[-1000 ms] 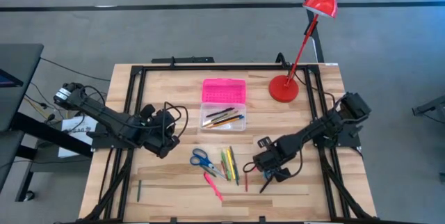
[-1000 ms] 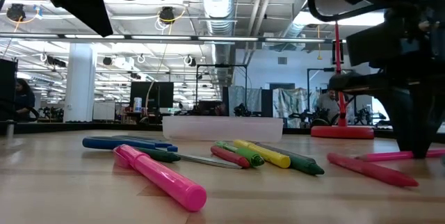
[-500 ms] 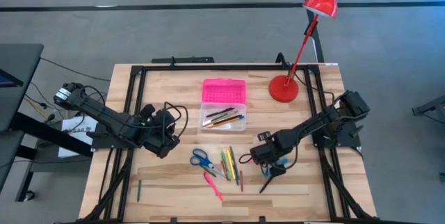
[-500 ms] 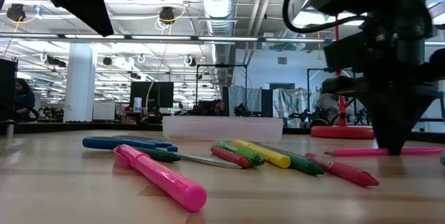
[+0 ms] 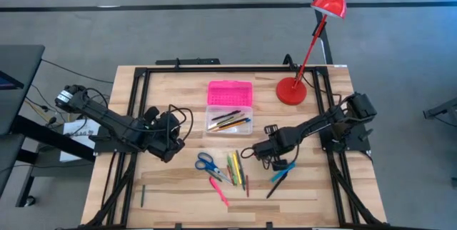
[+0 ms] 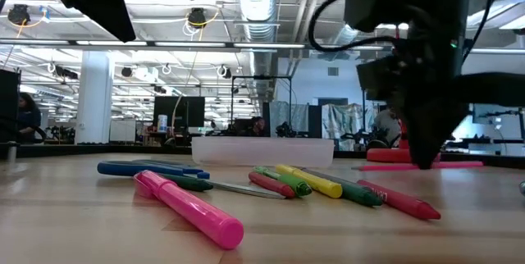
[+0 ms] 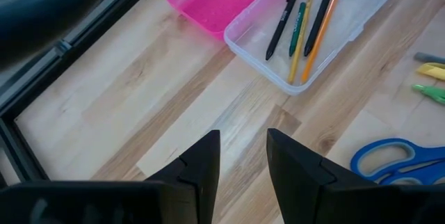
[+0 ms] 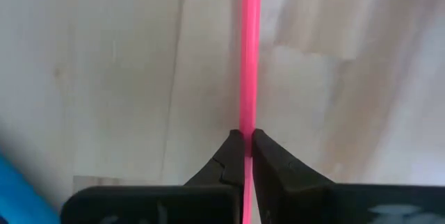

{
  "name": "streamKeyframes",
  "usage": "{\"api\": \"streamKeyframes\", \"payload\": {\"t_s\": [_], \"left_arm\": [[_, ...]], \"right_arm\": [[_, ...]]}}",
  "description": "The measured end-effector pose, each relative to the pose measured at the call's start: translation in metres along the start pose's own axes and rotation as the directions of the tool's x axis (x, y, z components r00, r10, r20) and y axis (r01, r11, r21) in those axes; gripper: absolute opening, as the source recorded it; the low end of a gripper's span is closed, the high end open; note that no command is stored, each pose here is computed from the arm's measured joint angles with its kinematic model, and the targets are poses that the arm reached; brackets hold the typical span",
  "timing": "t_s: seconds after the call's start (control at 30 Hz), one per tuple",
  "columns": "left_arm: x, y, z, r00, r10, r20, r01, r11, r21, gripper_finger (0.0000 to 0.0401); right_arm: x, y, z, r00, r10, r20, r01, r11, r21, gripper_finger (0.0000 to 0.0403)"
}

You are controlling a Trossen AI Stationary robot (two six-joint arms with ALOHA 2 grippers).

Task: Pick & place school supplies into a supply box
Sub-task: Put the pink pencil into the pink supply box

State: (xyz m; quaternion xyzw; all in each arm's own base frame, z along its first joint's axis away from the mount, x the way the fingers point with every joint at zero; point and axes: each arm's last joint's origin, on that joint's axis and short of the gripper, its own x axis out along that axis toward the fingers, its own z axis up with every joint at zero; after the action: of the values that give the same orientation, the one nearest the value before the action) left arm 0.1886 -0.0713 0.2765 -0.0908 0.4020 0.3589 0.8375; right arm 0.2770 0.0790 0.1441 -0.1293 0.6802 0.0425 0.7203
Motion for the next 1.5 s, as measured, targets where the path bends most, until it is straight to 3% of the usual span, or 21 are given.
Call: {"api": "streamKeyframes", "payload": {"t_s": [0.27, 0.43, 0.67, 0.87, 1.1, 1.5], "left_arm": [[0.0, 0.0, 0.0, 1.0, 0.001, 0.001, -0.001, 1.0, 0.0, 0.0114], [0.0, 0.0, 0.0, 1.0, 0.001, 0.002, -0.001, 1.0, 0.0, 0.0114], [0.0, 0.001, 0.001, 0.999, 0.018, 0.034, -0.018, 1.0, -0.007, 0.0114], [0.0, 0.001, 0.002, 0.997, 0.034, 0.063, -0.032, 0.999, -0.03, 0.0114], [0.0, 0.001, 0.002, 0.997, 0.035, 0.065, -0.032, 0.999, -0.044, 0.0114], [0.0, 0.001, 0.002, 0.998, 0.031, 0.063, -0.027, 0.997, -0.068, 0.0114]], "right_arm": [[-0.025, -0.014, 0.013, 1.0, 0.002, -0.008, -0.002, 1.0, -0.015, 0.0], [-0.051, -0.029, 0.03, 0.998, -0.011, 0.058, 0.013, 0.999, -0.029, 0.0], [-0.082, -0.075, 0.054, 0.97, -0.057, 0.238, 0.05, 0.998, 0.033, 0.0], [-0.095, -0.117, 0.065, 0.908, -0.136, 0.397, 0.106, 0.99, 0.097, 0.0], [-0.088, -0.139, 0.072, 0.878, -0.127, 0.462, 0.104, 0.992, 0.076, 0.0], [-0.033, -0.146, 0.08, 0.945, -0.06, 0.321, 0.057, 0.998, 0.018, 0.0]]}}
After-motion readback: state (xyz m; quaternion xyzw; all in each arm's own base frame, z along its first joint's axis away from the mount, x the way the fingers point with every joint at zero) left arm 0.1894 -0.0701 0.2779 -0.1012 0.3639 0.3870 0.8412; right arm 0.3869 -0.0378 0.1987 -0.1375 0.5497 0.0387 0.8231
